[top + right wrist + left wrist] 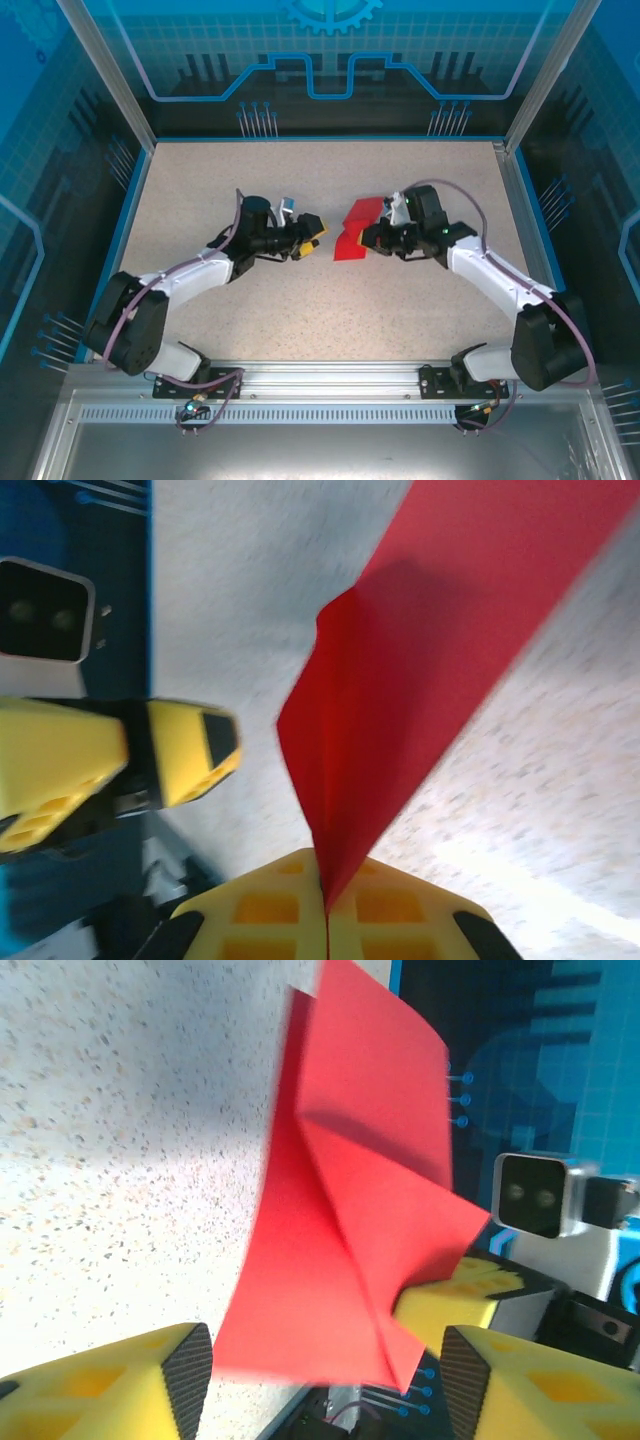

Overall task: Fold a paper plane with a square sheet of paper (pick it up from the middle)
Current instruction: Turn over the paper at the center of the table.

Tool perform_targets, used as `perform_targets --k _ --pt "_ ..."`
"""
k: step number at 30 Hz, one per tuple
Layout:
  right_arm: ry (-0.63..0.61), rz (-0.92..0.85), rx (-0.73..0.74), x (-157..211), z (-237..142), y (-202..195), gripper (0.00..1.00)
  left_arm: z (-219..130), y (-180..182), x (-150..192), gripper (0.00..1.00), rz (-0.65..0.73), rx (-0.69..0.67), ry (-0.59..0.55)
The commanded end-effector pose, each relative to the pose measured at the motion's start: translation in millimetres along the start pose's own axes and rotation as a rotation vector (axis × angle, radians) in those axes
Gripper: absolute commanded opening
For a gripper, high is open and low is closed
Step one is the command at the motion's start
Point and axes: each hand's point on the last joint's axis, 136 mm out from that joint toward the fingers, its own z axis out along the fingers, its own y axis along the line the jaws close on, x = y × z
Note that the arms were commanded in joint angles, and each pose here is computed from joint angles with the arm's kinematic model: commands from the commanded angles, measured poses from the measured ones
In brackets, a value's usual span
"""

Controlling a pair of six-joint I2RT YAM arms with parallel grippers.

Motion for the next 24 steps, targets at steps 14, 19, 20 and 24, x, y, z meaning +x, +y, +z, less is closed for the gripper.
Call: perform_targets --k 14,19,20,24 --pt "0.187 -0.707 1.231 18.3 -15.4 -60.2 0.03 -86.1 -5.1 -46.9 0.73 0.100 -0.115 -0.108" --pt "0.295 -0.750 1.221 46.8 30.0 -53.4 0.05 -99.4 7.6 -53.1 0.74 0.072 -0.136 -0.123" --pt "0.322 -0.747 1.203 54.5 39.9 -52.3 0.05 -103.3 9.9 -54.7 0.74 0.069 -0.144 -0.131" --pt "0.380 -0.720 1.094 79.1 71.1 -42.0 0.09 -118.8 10.3 -59.1 0.74 0.064 -0.148 -0.161"
